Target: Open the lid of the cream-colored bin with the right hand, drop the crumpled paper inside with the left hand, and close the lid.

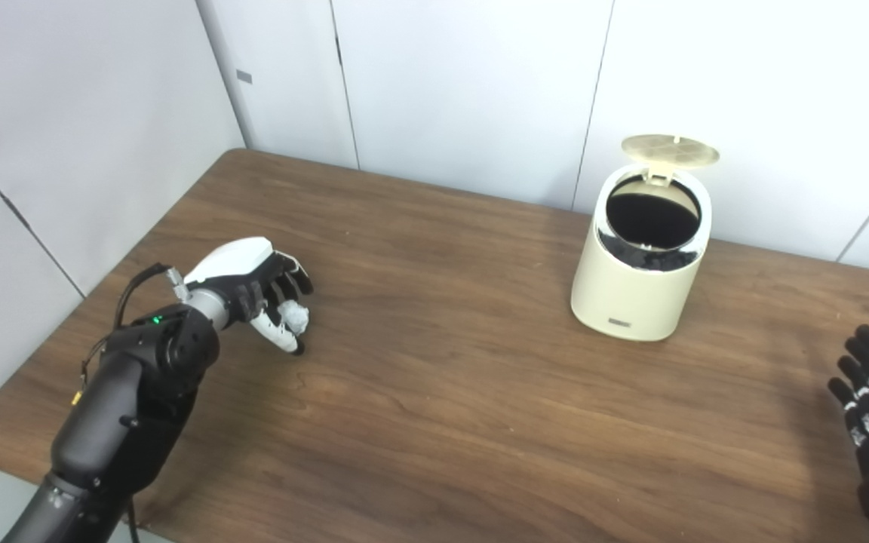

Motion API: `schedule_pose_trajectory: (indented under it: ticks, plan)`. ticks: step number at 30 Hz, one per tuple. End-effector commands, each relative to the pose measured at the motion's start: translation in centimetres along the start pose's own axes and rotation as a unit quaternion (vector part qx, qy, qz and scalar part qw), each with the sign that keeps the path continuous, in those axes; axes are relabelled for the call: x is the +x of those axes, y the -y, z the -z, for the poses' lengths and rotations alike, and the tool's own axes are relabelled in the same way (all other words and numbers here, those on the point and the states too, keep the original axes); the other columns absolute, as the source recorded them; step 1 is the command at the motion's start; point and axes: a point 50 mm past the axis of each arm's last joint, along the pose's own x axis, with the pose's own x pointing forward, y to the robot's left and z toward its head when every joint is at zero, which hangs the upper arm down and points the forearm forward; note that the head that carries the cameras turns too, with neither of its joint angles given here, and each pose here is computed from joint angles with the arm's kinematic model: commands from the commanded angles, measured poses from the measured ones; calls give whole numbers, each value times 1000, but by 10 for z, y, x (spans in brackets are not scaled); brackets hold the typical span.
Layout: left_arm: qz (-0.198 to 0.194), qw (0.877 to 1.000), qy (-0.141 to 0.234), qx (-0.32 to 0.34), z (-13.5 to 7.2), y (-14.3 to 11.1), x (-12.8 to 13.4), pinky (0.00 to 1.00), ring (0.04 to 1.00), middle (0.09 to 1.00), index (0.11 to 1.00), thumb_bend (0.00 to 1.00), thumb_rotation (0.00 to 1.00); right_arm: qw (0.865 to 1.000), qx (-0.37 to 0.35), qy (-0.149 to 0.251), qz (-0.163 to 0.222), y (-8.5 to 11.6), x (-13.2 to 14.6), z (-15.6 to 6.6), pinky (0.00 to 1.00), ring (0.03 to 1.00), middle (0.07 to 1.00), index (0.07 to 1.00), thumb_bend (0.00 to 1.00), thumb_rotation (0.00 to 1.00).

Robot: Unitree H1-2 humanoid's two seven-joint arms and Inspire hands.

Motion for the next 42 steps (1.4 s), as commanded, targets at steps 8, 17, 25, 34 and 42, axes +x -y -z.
schedule_pose_trajectory:
  ticks: [8,17,25,34,42]
  plan:
    - [-38,999,-15,31,-2,-19,3,367,405,477,558,520,0,999,3,46,-6,-3,6,-18,922,939,922,884,503,1000]
    - [-17,994,-56,89,8,-14,14,408,468,539,456,498,0,999,6,45,1,0,6,-19,911,927,895,860,509,1000]
    - [-16,994,-62,93,11,-11,15,398,462,539,459,499,0,999,7,48,-4,0,7,-19,930,930,898,868,514,1000]
    - [-40,997,-18,70,-5,-18,4,406,466,536,455,499,0,999,2,50,-8,-1,8,-16,894,911,890,868,523,1000]
    - [-87,994,48,37,-39,-33,-9,399,424,512,470,502,0,999,2,50,-7,0,8,-12,908,917,895,870,545,1000]
